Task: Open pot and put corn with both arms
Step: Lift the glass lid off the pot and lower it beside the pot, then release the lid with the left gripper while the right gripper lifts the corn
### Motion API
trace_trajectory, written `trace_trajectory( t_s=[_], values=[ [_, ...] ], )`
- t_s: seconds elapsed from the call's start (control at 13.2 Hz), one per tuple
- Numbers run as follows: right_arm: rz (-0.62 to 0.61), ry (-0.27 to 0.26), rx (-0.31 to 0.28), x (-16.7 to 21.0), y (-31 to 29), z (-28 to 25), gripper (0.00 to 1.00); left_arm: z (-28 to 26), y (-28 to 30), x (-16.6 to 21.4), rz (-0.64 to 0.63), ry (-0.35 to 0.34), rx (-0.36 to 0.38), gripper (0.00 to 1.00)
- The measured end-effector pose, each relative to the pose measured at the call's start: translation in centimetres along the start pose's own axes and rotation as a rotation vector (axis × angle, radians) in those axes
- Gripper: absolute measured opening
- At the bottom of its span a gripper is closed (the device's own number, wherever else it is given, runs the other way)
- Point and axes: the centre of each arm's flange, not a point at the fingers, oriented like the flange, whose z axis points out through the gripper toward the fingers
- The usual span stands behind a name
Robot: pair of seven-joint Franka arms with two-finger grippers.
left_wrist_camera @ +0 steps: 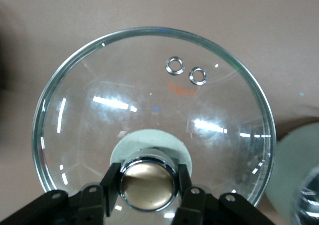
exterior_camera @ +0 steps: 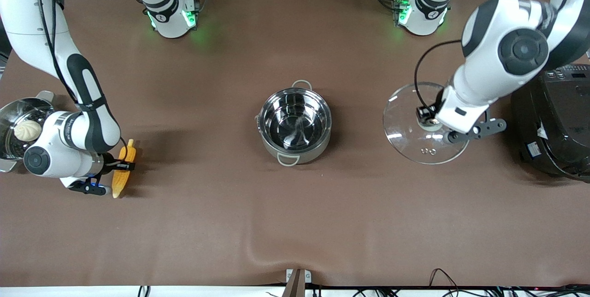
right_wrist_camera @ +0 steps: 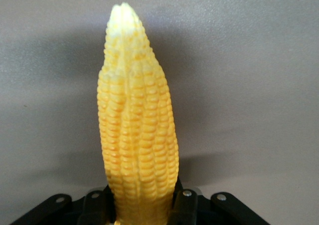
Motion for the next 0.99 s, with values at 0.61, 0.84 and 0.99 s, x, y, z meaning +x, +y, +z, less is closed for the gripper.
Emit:
trace_trajectory(
  t_s=[0.61,0.84,0.99],
  values=[
    [-0.049,0.001,0.008,-0.8,-2.0,-5.8,0.37,16.8,-2.2,-3.4,-0.003,0.005,-0.02,0.5],
    [-0.076,-0.013,0.02,-2.0,-4.9,-8.9,0.37,20.3,-3.4,-3.1,-0.026,-0.015,-0.024,0.5],
    [-0.09,-0.022,0.022,-2.7,-6.7,-10.3,0.37,22.1,-3.8,-2.7,-0.038,-0.024,-0.028,0.5]
  ],
)
